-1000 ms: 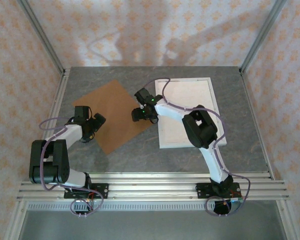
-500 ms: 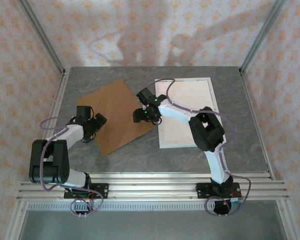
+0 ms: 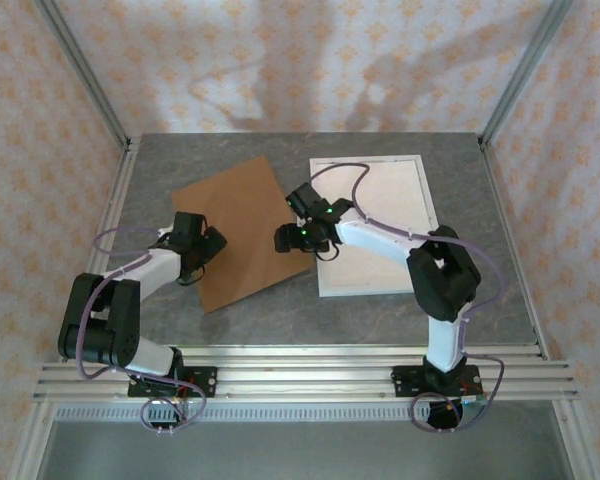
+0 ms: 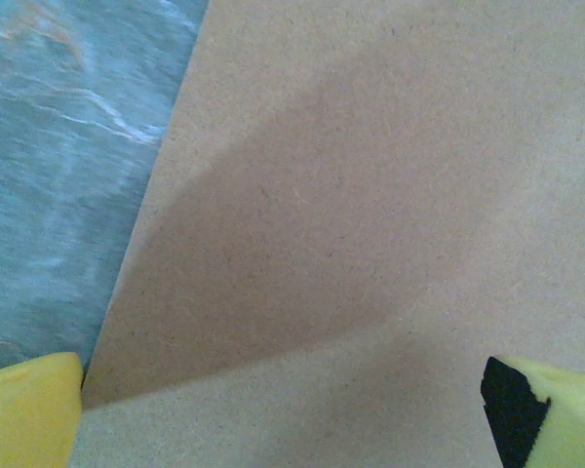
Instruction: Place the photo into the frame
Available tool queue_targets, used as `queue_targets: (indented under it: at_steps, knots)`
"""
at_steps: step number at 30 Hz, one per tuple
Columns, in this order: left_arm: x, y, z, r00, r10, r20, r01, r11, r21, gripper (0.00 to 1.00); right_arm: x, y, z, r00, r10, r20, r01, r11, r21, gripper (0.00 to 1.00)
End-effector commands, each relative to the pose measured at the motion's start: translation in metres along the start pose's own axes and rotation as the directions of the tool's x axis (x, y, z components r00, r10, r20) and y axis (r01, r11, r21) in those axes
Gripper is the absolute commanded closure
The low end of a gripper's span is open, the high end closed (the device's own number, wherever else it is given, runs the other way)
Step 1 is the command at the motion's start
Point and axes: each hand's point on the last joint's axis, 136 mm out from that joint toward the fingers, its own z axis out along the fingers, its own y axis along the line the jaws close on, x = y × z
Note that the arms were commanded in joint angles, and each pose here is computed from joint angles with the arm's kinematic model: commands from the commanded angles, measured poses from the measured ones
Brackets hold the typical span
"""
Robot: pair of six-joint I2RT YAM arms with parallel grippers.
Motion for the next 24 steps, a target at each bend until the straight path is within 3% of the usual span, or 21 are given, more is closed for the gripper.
queue_targets:
  at_steps: [1,12,24]
  knots:
    - [0.045,-0.051,0.001,0.980,-0.008,-0.200,0.045,0.982,0.184,0.00,-0.006,0.022,-0.023,0.998,0.005,0.064,0.001,0.996,-0.091,0.22]
    - [0.044,-0.045,0.009,0.976,0.061,-0.209,-0.035,0.991,0.126,0.00,-0.007,-0.057,-0.050,0.987,0.065,0.144,-0.083,0.989,0.123,0.10]
    - [0.047,-0.070,0.006,0.971,0.106,-0.214,-0.060,0.975,0.212,0.00,-0.027,-0.046,-0.011,0.995,0.076,0.064,-0.078,0.996,0.041,0.12]
